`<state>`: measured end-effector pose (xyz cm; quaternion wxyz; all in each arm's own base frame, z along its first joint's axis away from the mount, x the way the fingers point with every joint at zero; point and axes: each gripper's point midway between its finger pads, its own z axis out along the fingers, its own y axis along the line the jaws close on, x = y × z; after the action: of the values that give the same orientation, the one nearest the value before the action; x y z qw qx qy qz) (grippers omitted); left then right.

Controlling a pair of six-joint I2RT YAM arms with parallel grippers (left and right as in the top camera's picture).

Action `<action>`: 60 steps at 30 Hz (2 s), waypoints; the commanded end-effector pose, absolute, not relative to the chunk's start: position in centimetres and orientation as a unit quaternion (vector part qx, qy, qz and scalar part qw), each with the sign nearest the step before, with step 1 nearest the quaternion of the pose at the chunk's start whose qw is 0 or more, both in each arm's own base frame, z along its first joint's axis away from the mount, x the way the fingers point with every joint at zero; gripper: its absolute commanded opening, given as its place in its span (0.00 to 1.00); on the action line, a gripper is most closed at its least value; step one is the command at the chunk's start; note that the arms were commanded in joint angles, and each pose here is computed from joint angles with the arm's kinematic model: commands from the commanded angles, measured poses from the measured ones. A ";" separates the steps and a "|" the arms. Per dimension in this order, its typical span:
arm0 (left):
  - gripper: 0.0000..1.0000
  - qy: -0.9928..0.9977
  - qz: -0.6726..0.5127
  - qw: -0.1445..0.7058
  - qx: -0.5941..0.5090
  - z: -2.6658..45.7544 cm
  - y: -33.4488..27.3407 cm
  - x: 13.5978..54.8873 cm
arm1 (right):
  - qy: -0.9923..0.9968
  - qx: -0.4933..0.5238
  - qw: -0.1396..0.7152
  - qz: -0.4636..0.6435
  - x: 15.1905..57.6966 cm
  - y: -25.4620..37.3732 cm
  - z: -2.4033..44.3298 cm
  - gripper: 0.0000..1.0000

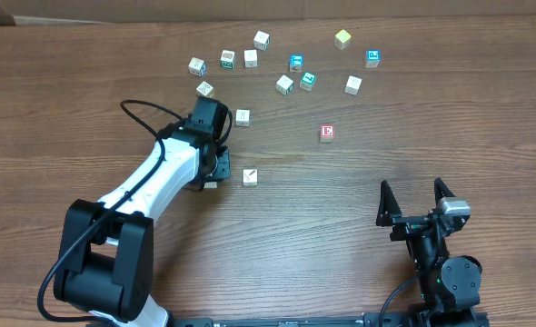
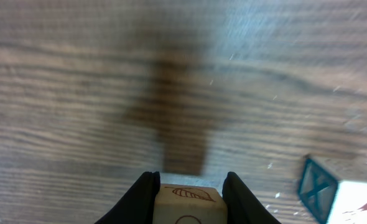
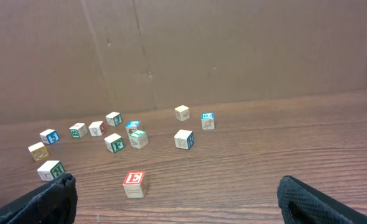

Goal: Form a tower

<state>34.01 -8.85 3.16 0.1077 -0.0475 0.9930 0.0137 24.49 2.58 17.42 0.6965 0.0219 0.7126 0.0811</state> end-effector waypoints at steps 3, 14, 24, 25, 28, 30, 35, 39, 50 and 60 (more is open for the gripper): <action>0.26 0.995 0.014 0.091 -0.043 2.0 -8.7 33.0 | 0.712 0.024 0.697 0.079 24.5 2.4 17.2 1.00; 0.47 0.994 0.012 0.096 -0.043 1.7 -8.7 33.1 | 0.712 0.024 0.697 0.079 24.5 2.4 17.2 1.00; 0.44 0.996 0.006 0.077 -0.039 1.6 -8.9 32.3 | 0.712 0.024 0.697 0.079 24.5 2.4 17.2 1.00; 0.44 0.997 -0.001 0.075 -0.028 1.5 -9.2 32.2 | 0.712 0.024 0.697 0.079 24.5 2.4 17.2 1.00; 0.48 0.997 -0.013 0.070 0.003 1.5 -9.7 32.0 | 0.712 0.024 0.697 0.079 24.5 2.4 17.2 1.00; 0.50 0.997 -0.013 0.069 0.014 1.5 -9.7 32.0 | 0.712 0.024 0.697 0.079 24.5 2.4 17.2 1.00; 0.53 0.997 -0.012 0.069 0.036 1.5 -9.7 32.0 | 0.712 0.024 0.697 0.079 24.5 2.4 17.2 1.00; 0.52 0.997 -0.010 0.066 0.048 1.5 -9.7 31.8 | 0.712 0.024 0.697 0.079 24.5 2.4 17.2 1.00; 0.37 0.997 -0.011 0.054 0.045 1.4 -9.6 31.3 | 0.712 0.024 0.697 0.079 24.5 2.4 17.2 1.00; 0.30 0.997 -0.017 0.063 -0.033 1.5 -9.7 31.7 | 0.712 0.024 0.697 0.079 24.5 2.4 17.2 1.00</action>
<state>32.01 -9.64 2.03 0.0699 -0.0021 0.9975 -0.0111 24.49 2.59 17.43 0.6966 0.0220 0.7124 0.0815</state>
